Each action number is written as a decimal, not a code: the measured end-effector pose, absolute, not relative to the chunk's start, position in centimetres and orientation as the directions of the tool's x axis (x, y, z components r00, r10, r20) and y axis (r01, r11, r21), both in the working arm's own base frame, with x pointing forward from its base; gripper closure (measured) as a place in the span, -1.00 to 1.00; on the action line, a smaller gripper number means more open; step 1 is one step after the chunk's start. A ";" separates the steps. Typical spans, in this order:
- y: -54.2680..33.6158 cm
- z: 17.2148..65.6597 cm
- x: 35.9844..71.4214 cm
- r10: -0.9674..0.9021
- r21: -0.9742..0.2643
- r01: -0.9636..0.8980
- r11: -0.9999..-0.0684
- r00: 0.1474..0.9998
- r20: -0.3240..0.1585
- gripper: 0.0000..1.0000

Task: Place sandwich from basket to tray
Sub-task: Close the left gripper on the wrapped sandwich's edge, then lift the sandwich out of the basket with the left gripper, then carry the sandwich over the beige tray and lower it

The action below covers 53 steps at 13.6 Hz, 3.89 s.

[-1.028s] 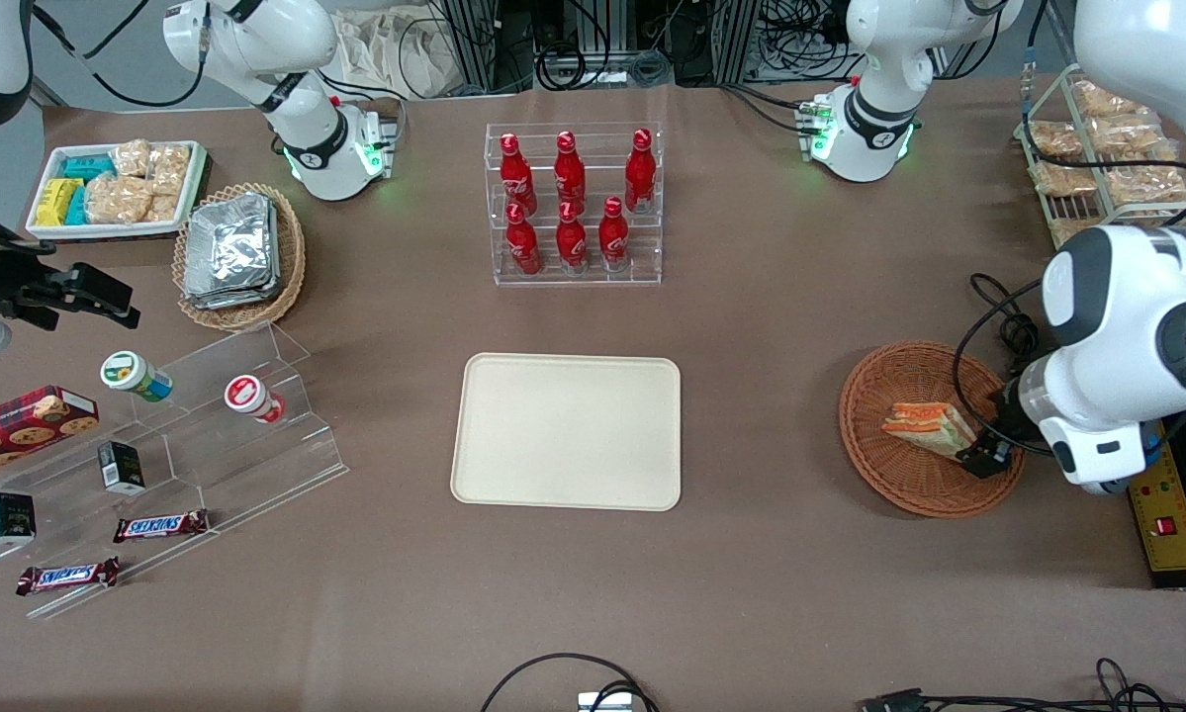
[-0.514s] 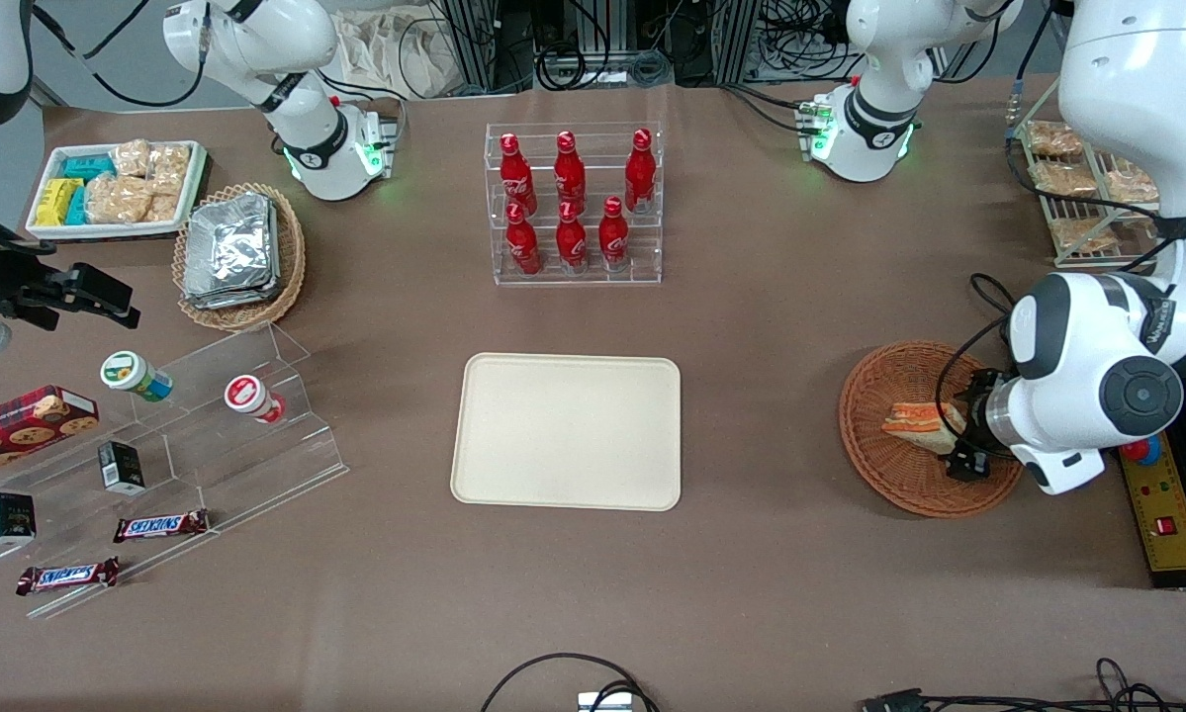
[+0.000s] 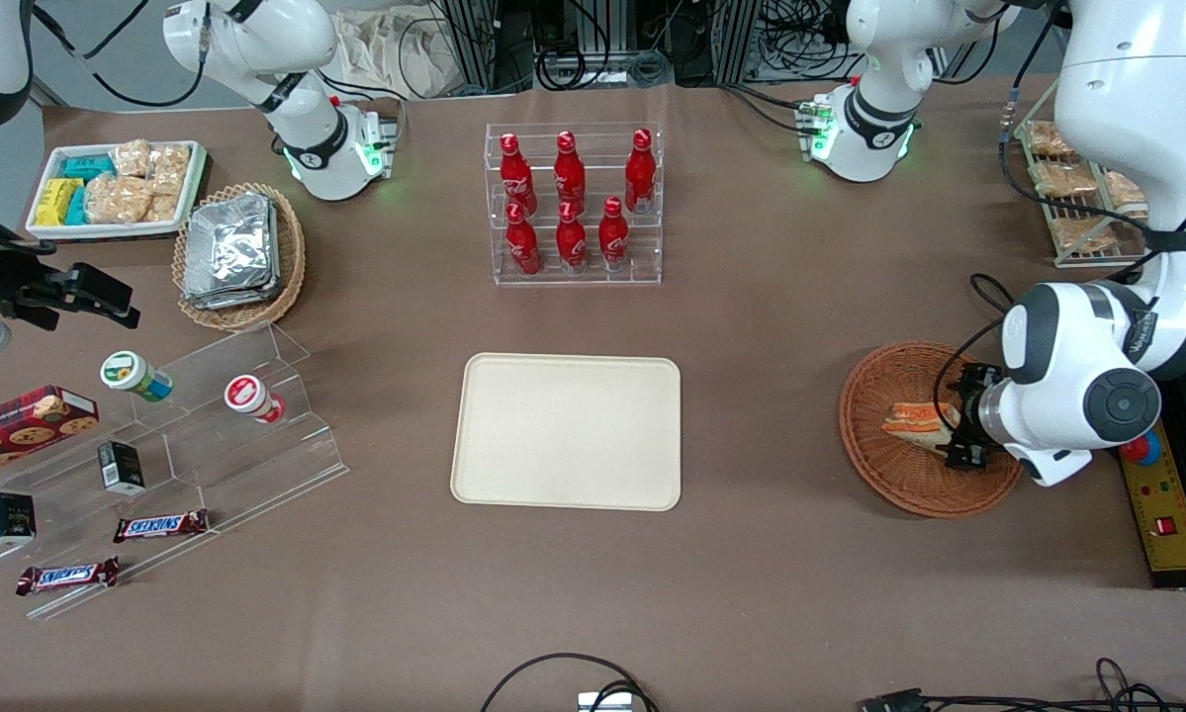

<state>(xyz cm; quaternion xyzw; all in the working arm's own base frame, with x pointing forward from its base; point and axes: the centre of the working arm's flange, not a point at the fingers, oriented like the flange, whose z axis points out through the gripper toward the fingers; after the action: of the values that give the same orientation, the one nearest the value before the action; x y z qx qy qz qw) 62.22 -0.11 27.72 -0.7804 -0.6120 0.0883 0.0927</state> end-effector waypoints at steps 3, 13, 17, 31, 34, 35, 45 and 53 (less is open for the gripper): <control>0.4 26.5 61.3 0.974 -0.282 0.933 -0.225 0.227 -0.027 -1.00; 0.1 24.0 60.8 0.972 -0.232 0.944 -0.233 0.234 -0.025 -1.00; -0.1 24.4 61.3 0.971 -0.210 0.948 -0.238 0.239 -0.022 -0.70; -3.7 41.2 63.8 0.838 -0.176 0.821 -0.543 0.542 -0.055 0.68; -9.0 46.8 64.1 0.733 -0.123 0.723 -0.680 0.676 -0.077 0.68; -11.6 47.4 63.8 0.690 -0.103 0.683 -0.723 0.718 -0.086 0.68; -37.2 40.1 58.7 0.282 -0.009 0.285 -0.959 0.946 -0.160 0.68; -44.0 27.1 57.8 -0.076 0.062 -0.071 -0.996 0.992 -0.100 0.68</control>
<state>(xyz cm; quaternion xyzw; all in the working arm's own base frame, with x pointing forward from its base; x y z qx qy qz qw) 57.85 -44.03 27.15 -0.9976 0.0369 0.0509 -0.0290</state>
